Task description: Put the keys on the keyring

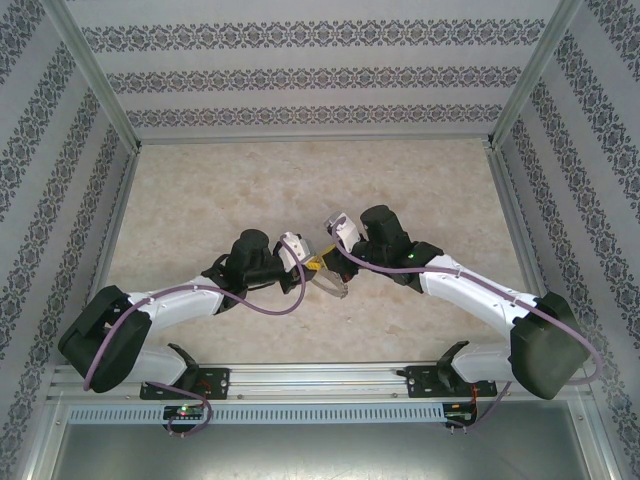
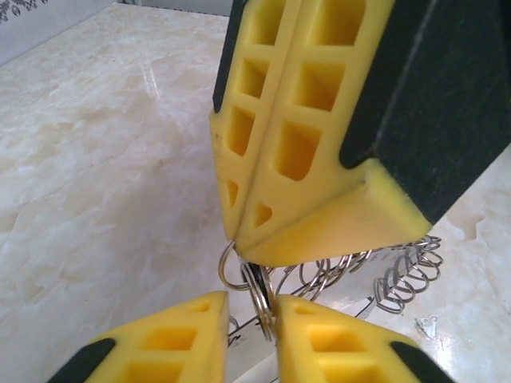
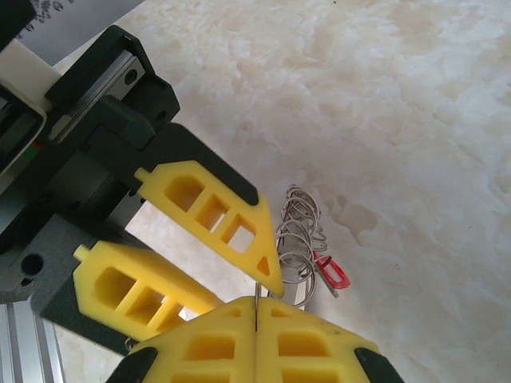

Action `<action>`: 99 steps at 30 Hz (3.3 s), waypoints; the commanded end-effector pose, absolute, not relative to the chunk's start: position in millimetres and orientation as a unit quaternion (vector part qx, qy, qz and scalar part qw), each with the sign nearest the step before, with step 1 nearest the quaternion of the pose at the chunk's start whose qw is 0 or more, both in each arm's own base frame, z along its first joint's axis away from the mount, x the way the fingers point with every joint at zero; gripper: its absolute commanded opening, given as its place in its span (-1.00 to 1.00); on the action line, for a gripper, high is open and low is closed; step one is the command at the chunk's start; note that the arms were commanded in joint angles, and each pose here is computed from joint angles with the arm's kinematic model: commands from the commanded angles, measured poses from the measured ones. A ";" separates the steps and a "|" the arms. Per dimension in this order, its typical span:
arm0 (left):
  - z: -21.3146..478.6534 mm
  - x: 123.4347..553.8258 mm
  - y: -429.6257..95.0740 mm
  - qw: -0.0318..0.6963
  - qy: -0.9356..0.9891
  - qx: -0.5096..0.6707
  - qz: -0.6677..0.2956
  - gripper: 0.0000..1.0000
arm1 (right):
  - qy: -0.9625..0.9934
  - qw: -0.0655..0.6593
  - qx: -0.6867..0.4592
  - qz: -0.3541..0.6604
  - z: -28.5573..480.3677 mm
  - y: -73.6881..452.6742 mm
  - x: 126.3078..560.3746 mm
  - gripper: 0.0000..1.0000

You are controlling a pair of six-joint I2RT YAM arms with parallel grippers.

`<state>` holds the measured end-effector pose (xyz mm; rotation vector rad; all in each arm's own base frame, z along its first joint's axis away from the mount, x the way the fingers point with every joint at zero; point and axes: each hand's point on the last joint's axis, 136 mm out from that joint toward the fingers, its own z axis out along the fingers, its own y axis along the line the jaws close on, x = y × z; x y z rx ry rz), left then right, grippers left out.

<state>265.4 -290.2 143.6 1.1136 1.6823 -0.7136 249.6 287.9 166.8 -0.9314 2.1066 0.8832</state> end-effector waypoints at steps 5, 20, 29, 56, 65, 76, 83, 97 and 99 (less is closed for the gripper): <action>148.6 262.4 -290.6 0.480 0.684 0.470 -0.283 -0.64 | 0.791 0.352 -0.364 0.343 185.3 292.9 252.4 -1.00; 148.3 262.3 -287.3 0.479 0.686 0.476 -0.270 -0.55 | 0.792 0.351 -0.364 0.342 183.0 292.0 251.8 -1.00; 153.7 259.6 -288.5 0.484 0.678 0.480 -0.275 -0.45 | 0.791 0.348 -0.366 0.346 182.6 293.6 250.9 -1.00; 153.5 261.6 -290.6 0.480 0.676 0.490 -0.270 -0.65 | 0.783 0.325 -0.381 0.368 182.7 299.2 240.9 -1.00; 153.4 263.1 -292.9 0.476 0.675 0.494 -0.271 -0.75 | 0.780 0.307 -0.390 0.381 181.1 305.8 236.9 -1.00; 149.6 259.3 -289.3 0.469 0.678 0.501 -0.265 -1.00 | 0.805 0.323 -0.366 0.336 174.1 293.5 252.4 -1.00; 147.5 257.6 -288.8 0.468 0.678 0.500 -0.267 -0.89 | 0.819 0.318 -0.352 0.324 166.8 286.7 256.7 -1.00; 149.1 253.9 -290.2 0.466 0.672 0.506 -0.274 -0.77 | 0.807 0.316 -0.367 0.338 170.0 292.5 250.6 -1.00; 149.5 250.4 -291.5 0.463 0.667 0.512 -0.281 -0.78 | 0.813 0.319 -0.360 0.327 168.2 288.8 254.4 -1.00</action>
